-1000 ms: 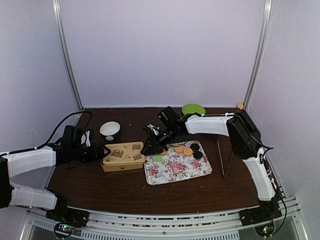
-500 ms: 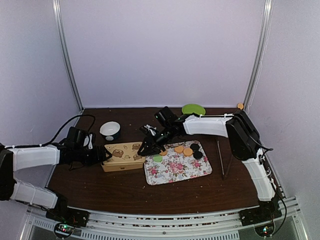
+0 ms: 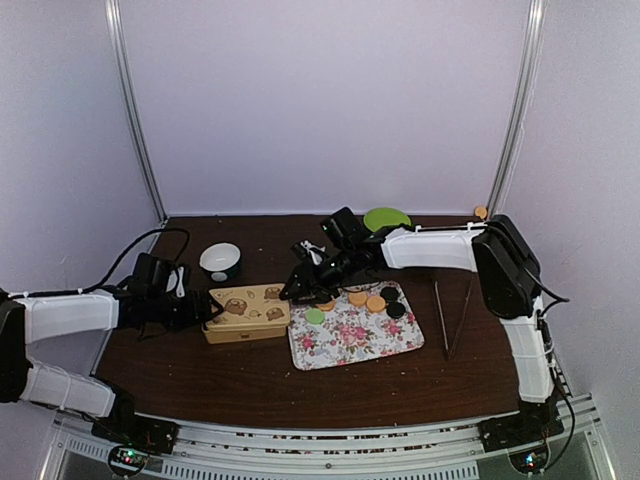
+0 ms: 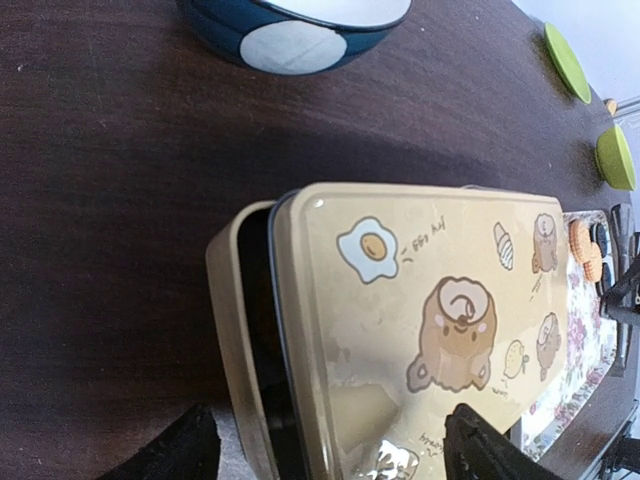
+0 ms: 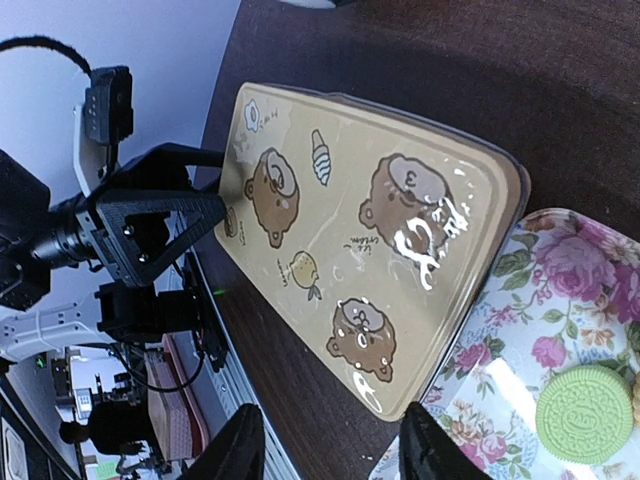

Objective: Pack the cookies

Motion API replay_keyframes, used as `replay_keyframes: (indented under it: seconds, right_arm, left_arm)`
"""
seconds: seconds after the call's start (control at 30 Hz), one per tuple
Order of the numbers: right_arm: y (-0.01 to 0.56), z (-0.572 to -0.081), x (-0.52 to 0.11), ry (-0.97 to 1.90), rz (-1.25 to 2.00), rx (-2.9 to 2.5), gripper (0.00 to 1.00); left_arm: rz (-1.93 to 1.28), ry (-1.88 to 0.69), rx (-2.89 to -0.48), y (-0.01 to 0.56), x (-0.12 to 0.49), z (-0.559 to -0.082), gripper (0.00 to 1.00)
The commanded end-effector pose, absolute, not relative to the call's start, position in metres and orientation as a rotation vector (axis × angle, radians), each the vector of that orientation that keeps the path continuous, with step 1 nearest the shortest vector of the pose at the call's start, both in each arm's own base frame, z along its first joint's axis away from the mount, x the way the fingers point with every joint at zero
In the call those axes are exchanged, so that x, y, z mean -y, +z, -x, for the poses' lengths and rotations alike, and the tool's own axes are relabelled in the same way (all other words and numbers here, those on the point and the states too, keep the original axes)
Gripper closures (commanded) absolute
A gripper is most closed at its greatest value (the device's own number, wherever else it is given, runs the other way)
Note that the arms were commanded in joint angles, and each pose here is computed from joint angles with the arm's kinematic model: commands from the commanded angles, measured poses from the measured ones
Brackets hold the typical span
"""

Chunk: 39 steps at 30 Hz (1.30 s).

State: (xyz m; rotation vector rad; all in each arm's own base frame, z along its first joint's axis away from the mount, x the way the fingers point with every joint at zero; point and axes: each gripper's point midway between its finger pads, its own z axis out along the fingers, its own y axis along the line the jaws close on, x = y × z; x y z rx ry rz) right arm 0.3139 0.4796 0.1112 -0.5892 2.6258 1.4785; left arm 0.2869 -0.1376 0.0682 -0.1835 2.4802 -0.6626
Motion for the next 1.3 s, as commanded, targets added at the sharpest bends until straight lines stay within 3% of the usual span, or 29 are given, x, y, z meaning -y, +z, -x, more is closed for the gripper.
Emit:
replay_keyframes:
  seconds: [0.0,0.23,0.83,1.27]
  right_arm:
    - [0.123,-0.338,-0.469,1.411,0.473,-2.557,0.53]
    - [0.112,-0.343,-0.473,1.429,0.433,-2.572,0.52]
    - [0.089,-0.332,-0.496,1.443,0.468,-2.645,0.54]
    - [0.093,-0.318,-0.511,1.467,0.522,-2.644,0.64]
  left_arm:
    - [0.163,-0.679,-2.403,0.089,0.141,-0.298,0.2]
    - [0.164,-0.683,-2.394,0.091,0.142,-0.299,0.09]
    - [0.176,-0.721,-2.389,0.088,0.148,-0.305,0.09]
    - [0.177,-0.733,-2.393,0.086,0.149,-0.303,0.09]
